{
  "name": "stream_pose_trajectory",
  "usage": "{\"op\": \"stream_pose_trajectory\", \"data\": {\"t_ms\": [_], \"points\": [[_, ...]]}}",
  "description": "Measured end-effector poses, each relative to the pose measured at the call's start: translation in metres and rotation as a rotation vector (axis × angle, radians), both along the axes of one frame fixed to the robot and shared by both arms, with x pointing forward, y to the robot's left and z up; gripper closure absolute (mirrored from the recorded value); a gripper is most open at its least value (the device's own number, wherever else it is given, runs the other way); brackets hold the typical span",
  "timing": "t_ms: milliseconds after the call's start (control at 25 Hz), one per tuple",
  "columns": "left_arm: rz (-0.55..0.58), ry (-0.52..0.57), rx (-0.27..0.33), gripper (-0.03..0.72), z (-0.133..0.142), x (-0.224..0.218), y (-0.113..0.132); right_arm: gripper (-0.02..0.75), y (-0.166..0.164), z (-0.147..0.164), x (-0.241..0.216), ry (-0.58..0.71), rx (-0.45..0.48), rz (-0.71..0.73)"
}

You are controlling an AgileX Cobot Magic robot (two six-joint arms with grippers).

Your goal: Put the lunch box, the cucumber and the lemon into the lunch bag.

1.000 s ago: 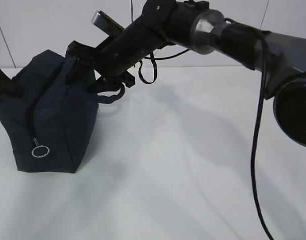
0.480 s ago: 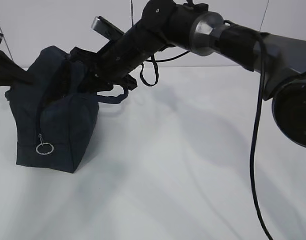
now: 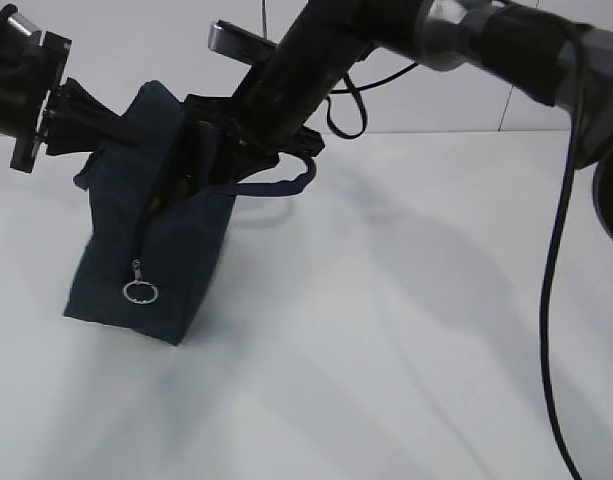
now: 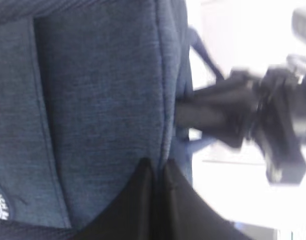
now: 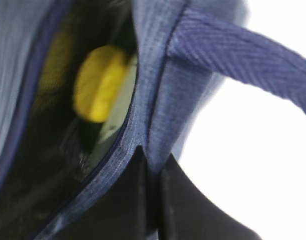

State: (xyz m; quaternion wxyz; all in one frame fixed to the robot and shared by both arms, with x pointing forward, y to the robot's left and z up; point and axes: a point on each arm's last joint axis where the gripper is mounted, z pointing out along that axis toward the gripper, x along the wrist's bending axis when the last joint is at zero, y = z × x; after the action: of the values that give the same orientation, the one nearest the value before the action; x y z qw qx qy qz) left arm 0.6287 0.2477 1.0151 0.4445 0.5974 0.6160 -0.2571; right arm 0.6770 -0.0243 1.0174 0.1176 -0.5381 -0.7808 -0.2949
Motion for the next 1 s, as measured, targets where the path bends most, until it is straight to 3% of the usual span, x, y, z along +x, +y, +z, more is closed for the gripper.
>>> {"op": "stream_pose_trajectory", "data": {"t_ms": [320, 560, 720, 1000], "points": [[-0.053, -0.011, -0.068, 0.694, 0.006, -0.003, -0.044, 0.731, -0.042, 0.038, -0.001, -0.092, -0.203, -0.062], [-0.087, -0.011, -0.091, 0.694, 0.003, -0.008, -0.086, 0.732, -0.055, 0.061, -0.004, -0.169, -0.266, -0.089], [-0.093, 0.038, -0.121, 0.694, -0.013, -0.006, -0.103, 0.732, -0.059, 0.062, -0.004, -0.183, -0.299, -0.092], [-0.057, 0.054, -0.100, 0.694, -0.027, -0.001, -0.109, 0.733, -0.070, 0.038, -0.002, -0.126, -0.369, -0.102]]}}
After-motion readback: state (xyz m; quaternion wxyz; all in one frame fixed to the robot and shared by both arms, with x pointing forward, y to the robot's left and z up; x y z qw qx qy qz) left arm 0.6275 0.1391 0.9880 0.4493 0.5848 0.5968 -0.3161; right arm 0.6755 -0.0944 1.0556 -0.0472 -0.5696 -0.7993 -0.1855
